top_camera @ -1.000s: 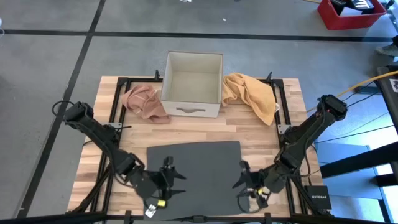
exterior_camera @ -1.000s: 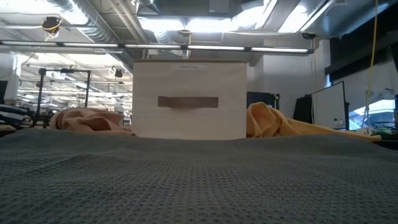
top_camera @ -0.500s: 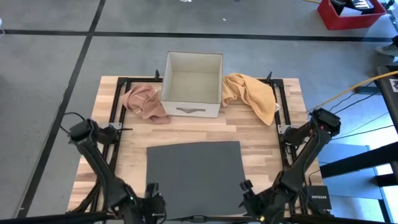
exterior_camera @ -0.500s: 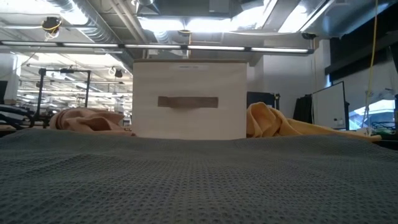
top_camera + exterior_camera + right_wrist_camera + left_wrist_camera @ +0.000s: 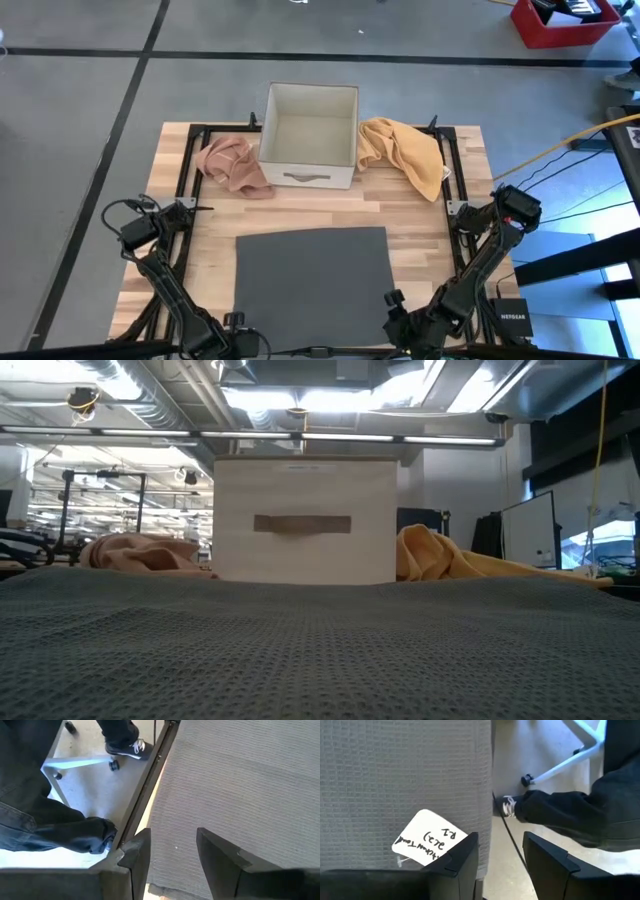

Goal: Fold towel
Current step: Fold the dark gray towel

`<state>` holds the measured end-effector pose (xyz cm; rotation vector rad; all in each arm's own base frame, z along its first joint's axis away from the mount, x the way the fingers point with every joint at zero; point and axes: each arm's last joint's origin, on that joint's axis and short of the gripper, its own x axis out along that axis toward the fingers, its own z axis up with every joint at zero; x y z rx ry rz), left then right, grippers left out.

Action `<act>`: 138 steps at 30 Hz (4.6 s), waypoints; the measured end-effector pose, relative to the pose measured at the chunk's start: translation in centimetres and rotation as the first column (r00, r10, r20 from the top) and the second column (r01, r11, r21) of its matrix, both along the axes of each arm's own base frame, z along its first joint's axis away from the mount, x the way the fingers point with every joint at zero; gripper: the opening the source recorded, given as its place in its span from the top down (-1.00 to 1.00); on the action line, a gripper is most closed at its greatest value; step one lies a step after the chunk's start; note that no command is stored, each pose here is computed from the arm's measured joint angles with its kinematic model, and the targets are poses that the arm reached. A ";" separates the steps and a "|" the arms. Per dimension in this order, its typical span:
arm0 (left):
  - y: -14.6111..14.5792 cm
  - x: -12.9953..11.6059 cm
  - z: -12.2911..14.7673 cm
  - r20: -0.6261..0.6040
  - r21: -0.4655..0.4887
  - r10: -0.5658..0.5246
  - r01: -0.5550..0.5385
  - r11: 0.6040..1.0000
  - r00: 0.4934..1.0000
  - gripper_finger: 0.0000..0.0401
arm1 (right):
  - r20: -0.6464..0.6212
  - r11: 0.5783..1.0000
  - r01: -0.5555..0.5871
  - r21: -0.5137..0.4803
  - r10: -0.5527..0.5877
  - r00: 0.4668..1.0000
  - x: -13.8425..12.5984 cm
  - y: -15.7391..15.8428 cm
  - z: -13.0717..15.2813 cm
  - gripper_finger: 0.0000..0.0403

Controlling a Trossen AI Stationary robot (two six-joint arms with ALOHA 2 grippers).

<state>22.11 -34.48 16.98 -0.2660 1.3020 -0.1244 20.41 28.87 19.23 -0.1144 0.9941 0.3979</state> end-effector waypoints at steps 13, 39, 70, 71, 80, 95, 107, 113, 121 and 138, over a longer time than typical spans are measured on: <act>1.2 0.3 -2.7 -0.098 0.176 -0.089 0.106 0.979 0.991 0.31 | 0.035 0.996 0.072 -0.052 -0.070 0.997 0.0 -0.4 -0.1 0.19; 3.0 -0.2 -2.9 -0.093 0.396 -0.020 0.055 0.917 0.995 0.31 | -0.015 0.979 0.149 0.142 -0.149 0.989 0.3 -0.2 -0.9 0.19; 2.8 0.0 -1.5 -0.105 0.405 -0.094 0.129 0.905 0.990 0.97 | -0.085 0.977 0.155 0.145 -0.143 0.986 -0.1 1.8 -4.6 0.19; 2.8 0.0 -1.5 -0.105 0.406 -0.094 0.129 0.905 0.990 0.97 | -0.074 0.979 0.155 0.129 -0.147 0.986 0.0 1.8 -4.9 0.19; 2.9 -0.1 -1.4 -0.111 0.415 -0.074 0.114 0.903 0.991 0.92 | 0.008 0.994 0.085 0.070 -0.086 0.996 -0.3 2.0 -4.9 0.19; 2.9 -0.1 -1.4 -0.101 0.424 -0.078 0.114 0.898 0.992 0.91 | 0.044 0.995 0.100 -0.020 -0.099 0.994 -1.0 2.7 -7.3 0.32; 2.9 0.0 -1.4 -0.104 0.428 -0.102 0.137 0.894 0.989 0.91 | 0.039 0.996 0.085 -0.032 -0.083 0.996 -1.1 3.7 -5.9 0.89; 2.9 -0.1 -1.4 -0.115 0.429 -0.150 0.185 0.884 0.982 0.91 | 0.036 0.991 0.101 -0.083 -0.098 0.994 -1.2 4.4 -4.3 0.94; 2.3 0.1 -0.4 -0.141 0.349 -0.164 0.203 0.915 0.976 0.91 | 0.039 0.985 0.145 -0.094 -0.142 0.989 -1.2 4.3 -4.0 0.97; 3.4 0.8 0.6 -0.068 0.398 -0.054 0.077 0.914 0.996 0.74 | 0.045 0.979 0.178 -0.099 -0.174 0.984 -1.1 4.1 -4.0 0.98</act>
